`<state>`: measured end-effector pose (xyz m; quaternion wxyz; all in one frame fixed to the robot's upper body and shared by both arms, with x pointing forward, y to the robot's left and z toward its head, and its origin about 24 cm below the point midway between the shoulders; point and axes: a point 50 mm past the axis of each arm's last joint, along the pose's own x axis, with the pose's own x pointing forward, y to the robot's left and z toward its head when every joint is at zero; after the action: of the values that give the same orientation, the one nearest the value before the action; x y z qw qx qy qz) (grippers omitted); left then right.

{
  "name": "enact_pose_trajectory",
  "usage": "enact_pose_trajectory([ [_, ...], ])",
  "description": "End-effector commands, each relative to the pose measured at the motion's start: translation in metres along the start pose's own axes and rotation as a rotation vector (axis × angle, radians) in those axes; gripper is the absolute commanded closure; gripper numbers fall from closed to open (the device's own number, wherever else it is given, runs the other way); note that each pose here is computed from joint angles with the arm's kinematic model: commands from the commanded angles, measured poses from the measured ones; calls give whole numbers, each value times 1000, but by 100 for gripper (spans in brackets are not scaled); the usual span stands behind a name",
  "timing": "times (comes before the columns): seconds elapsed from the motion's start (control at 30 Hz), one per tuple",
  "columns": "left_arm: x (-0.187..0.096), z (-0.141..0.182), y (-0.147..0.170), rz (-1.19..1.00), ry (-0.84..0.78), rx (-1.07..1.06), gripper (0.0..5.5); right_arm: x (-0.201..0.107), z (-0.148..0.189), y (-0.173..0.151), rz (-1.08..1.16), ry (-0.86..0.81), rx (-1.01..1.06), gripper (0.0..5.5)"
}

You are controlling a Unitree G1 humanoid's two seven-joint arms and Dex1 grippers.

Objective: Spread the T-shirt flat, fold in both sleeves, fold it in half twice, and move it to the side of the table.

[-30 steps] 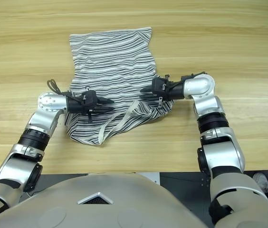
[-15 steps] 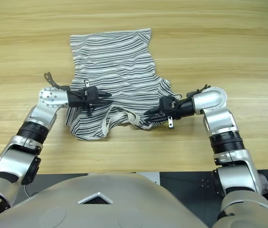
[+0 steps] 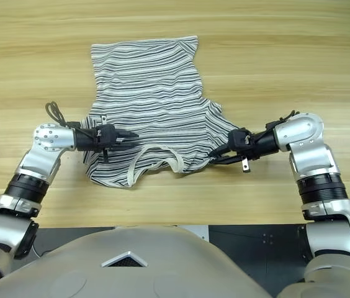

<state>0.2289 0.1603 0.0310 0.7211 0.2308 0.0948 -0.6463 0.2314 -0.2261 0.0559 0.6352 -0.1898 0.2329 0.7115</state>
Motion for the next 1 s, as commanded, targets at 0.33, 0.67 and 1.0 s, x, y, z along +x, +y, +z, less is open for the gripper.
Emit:
enact_pose_trajectory([
  [0.33, -42, 22, -10, -8, 131, 58, 439, -16, 35, -23, -148, -227, 49, 457],
  [0.67, -63, -9, -10, 31, 273, 10, 439, 11, 0, -30, -228, -52, 28, 457],
  [1.0, -92, -1, 5, 163, 259, 27, 439, 7, -5, -29, -240, -29, 24, 457],
])
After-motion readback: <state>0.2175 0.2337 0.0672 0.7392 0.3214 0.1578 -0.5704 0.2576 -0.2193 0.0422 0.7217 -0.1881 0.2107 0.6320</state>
